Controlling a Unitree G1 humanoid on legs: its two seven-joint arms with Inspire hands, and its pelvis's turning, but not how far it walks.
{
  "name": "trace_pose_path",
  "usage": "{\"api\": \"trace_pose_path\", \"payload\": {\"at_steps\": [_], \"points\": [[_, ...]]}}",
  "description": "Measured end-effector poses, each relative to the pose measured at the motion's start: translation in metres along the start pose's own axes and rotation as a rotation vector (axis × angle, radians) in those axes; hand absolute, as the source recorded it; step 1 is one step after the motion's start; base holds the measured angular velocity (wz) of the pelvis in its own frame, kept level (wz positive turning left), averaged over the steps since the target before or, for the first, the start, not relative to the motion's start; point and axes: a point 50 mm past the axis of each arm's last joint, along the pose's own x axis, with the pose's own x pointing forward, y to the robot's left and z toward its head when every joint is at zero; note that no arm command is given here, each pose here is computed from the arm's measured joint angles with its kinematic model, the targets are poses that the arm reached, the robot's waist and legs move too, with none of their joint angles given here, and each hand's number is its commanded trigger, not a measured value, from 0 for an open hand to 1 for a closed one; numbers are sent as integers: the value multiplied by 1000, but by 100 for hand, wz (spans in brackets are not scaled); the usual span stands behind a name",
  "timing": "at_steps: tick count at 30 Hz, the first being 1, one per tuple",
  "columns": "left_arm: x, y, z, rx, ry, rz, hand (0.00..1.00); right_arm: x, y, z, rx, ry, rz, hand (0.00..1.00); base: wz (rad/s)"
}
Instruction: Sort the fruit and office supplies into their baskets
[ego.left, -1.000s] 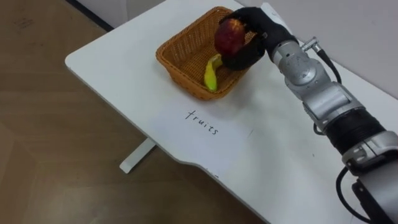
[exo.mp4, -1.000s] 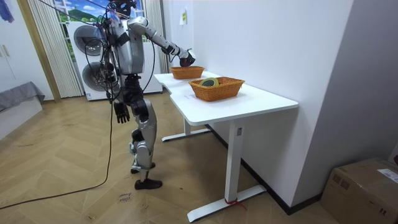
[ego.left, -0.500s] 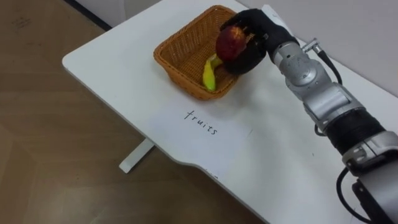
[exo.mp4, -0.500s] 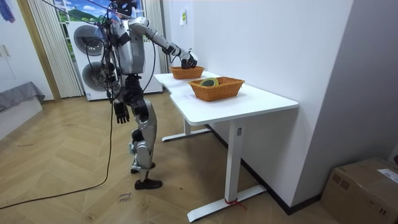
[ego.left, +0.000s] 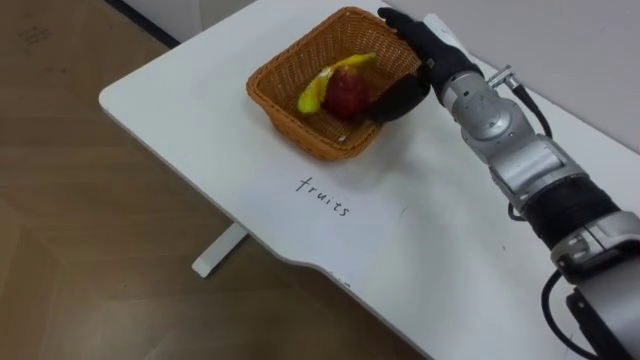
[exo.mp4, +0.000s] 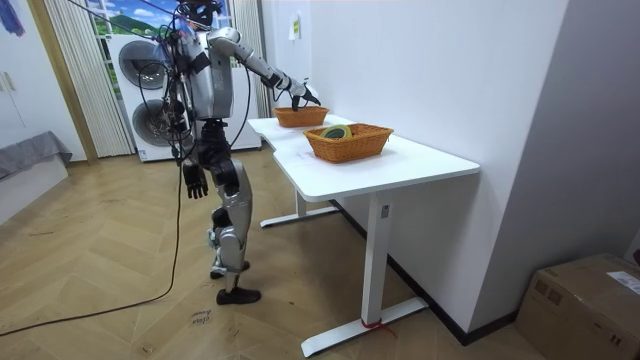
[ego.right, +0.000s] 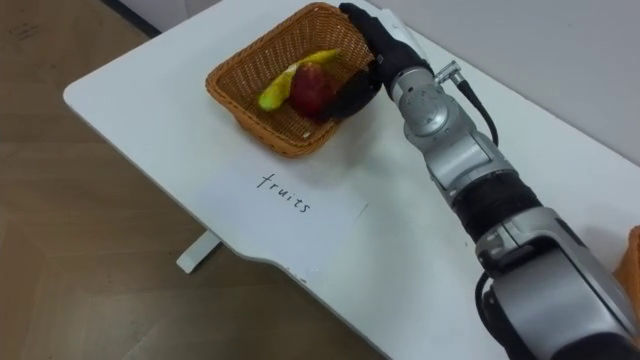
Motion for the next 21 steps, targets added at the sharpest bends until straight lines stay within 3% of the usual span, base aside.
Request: {"api": "trace_pose_path", "payload": {"at_steps": [21], "points": [[0,3,-3,-28,13,19,0,0,1,0,0,0,18,0,0]]}}
